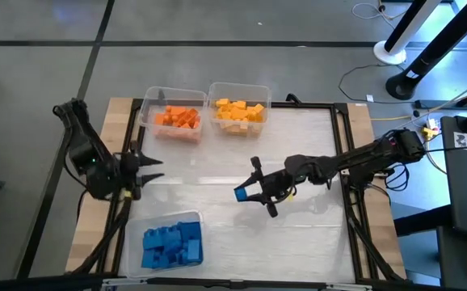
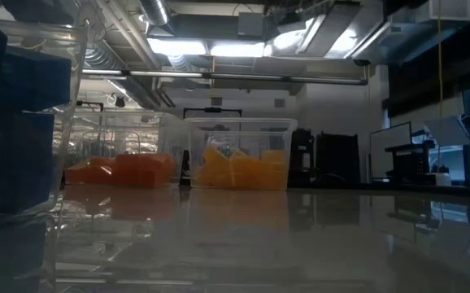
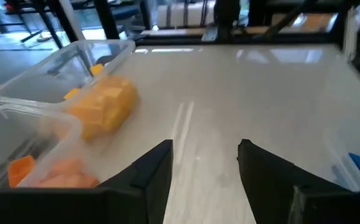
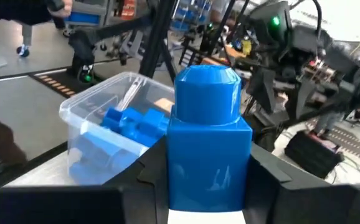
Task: Sort blocks
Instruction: Put the blue game piece into the bottom transparent bin
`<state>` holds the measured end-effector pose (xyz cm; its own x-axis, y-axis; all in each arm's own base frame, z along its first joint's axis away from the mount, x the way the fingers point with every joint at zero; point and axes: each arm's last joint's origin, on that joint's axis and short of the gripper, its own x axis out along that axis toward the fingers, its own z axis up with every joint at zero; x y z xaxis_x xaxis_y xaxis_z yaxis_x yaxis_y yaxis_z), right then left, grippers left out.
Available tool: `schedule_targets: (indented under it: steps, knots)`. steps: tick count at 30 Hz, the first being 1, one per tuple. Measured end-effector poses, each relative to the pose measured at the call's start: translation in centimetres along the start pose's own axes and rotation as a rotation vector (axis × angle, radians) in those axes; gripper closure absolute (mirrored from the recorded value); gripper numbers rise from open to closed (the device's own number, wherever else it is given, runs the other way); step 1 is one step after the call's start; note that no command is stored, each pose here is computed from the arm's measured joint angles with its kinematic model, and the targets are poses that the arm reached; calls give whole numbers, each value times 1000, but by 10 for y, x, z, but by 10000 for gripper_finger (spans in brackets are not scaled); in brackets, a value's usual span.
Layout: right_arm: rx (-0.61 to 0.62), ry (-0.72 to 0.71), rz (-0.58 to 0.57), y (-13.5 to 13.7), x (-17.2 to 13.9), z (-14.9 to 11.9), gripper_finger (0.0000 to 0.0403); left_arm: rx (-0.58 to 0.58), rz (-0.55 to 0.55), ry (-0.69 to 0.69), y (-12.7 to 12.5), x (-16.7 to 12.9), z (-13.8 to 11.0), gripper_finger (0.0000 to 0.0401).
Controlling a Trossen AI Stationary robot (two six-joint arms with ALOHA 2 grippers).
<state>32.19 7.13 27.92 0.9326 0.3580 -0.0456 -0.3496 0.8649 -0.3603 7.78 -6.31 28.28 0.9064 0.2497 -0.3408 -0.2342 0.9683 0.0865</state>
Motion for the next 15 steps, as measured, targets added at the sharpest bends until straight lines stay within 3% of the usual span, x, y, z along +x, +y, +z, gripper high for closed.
schedule_targets:
  steps: [3,8,15]
  knots:
    - [-4,-10,-45,-1,3,-1,268,-46,-25,-55,11,-1,-7,243]
    - [-9,-40,-61,-3,35,-13,268,-46,-173,-180,17,0,-17,266]
    - [-7,-80,137,-8,116,-6,267,14,-282,-389,34,-9,-17,294]
